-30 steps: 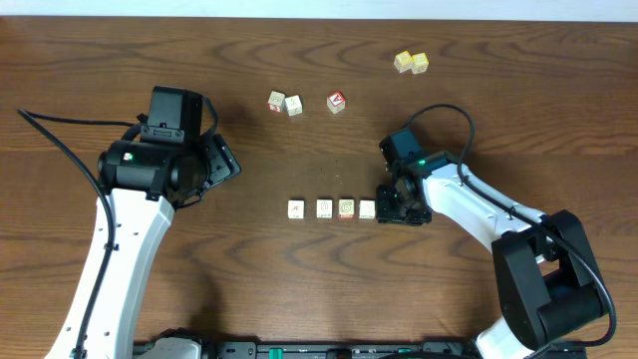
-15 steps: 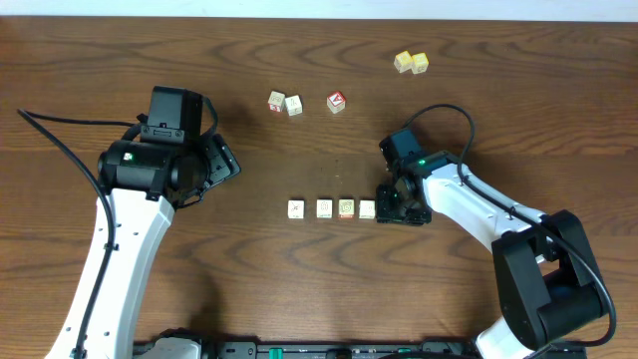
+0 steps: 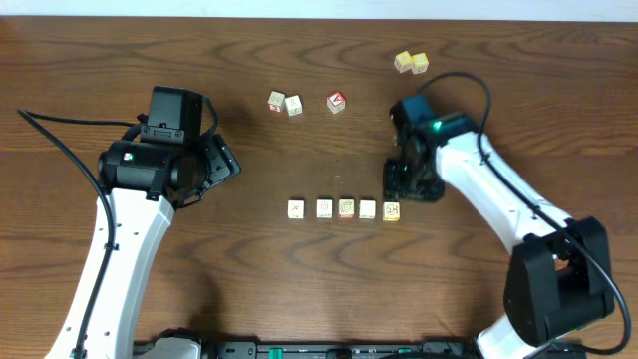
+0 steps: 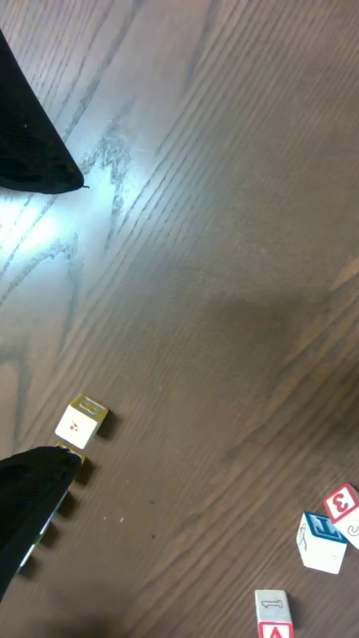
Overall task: Lift 5 blocks
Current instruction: 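Open the right gripper and lift it up and away to the right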
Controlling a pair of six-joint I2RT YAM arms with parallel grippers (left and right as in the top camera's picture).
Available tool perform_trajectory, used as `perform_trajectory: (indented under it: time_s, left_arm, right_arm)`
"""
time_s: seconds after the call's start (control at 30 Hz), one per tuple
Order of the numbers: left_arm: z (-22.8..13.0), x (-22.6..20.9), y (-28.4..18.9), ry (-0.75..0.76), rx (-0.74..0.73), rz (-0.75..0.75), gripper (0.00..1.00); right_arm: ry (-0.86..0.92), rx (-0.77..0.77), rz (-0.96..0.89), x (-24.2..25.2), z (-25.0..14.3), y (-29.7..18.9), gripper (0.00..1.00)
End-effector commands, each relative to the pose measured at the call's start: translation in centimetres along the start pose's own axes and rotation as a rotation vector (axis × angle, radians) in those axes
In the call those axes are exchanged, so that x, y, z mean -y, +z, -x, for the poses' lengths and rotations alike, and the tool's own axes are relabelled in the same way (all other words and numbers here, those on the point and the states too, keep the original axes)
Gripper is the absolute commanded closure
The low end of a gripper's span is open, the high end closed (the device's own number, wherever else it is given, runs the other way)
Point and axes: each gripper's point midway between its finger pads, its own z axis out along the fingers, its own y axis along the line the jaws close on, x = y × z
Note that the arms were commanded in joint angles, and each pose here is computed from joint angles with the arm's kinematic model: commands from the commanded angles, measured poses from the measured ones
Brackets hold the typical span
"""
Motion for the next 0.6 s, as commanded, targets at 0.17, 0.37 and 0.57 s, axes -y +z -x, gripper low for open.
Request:
perform_trajectory:
  time_s: [0.17, 0.37, 0.57]
  left_arm:
    - [0.2, -0.3, 0.0, -0.002, 0.006, 0.012, 0.19]
    - [0.2, -0.3, 0.0, -0.002, 0.006, 0.012, 0.19]
    - [0.2, -0.3, 0.0, -0.002, 0.006, 0.012, 0.19]
  right_arm:
    - [0.057, 0.125, -0.032, 4.4, 4.7, -10.3, 0.03]
    - [0.247, 0.139, -0.071, 11.2, 5.2, -13.2, 0.01]
    - [0.37, 0.145, -0.013, 14.5, 5.5, -13.6, 0.01]
